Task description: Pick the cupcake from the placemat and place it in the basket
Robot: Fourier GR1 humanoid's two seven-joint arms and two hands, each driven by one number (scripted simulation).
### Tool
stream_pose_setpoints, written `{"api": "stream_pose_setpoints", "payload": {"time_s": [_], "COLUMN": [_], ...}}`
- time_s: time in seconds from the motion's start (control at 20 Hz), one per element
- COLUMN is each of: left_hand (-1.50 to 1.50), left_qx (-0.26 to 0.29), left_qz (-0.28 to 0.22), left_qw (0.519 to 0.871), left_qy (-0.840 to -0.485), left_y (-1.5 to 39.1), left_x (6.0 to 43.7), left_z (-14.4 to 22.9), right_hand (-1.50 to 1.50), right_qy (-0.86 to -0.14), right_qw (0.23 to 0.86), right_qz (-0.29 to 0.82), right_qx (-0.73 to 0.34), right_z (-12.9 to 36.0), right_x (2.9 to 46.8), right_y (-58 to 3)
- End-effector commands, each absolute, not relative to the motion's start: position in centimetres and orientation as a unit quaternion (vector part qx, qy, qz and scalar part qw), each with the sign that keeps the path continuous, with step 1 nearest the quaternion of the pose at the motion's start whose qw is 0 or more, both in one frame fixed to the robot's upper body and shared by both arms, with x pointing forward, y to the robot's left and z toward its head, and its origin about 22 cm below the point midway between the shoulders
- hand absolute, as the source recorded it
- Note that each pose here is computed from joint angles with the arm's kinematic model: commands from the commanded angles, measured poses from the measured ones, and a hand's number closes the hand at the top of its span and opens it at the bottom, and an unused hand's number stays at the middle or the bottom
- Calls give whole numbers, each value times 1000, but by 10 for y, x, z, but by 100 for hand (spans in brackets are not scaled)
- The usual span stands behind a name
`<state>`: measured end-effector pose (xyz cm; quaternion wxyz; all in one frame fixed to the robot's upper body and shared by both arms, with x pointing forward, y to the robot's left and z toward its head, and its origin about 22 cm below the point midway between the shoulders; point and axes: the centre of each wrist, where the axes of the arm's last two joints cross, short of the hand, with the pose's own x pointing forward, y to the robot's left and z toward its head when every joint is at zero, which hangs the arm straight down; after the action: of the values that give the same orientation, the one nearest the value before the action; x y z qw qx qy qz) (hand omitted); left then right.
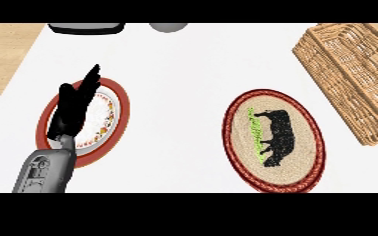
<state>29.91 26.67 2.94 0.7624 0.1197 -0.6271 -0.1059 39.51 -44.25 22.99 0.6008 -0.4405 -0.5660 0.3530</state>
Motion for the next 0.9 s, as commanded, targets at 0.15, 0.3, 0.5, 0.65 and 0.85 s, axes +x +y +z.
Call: {"api": "stream_pose_setpoints", "payload": {"time_s": [0.15, 0.3, 0.5, 0.65, 0.85], "left_hand": [0, 0, 0, 0, 0], "left_qx": [125, 123, 116, 110, 117], "left_qz": [-95, -103, -108, -112, -101], "left_qw": [763, 761, 759, 761, 762], "left_qy": [-628, -629, -632, -630, -629], "left_y": [270, 265, 268, 257, 284], "left_x": [307, 310, 313, 300, 305], "left_z": [40, 33, 31, 35, 36], "right_hand": [-150, -150, -150, -150, -150], "right_qy": [-590, -615, -656, -682, -670], "right_qw": [650, 634, 617, 601, 599], "right_qz": [302, 270, 196, 128, 66], "right_qx": [-371, -384, -388, -396, -433], "right_z": [195, 179, 174, 194, 198], "right_x": [396, 393, 390, 388, 364], "right_y": [-450, -459, -466, -474, -507]}}
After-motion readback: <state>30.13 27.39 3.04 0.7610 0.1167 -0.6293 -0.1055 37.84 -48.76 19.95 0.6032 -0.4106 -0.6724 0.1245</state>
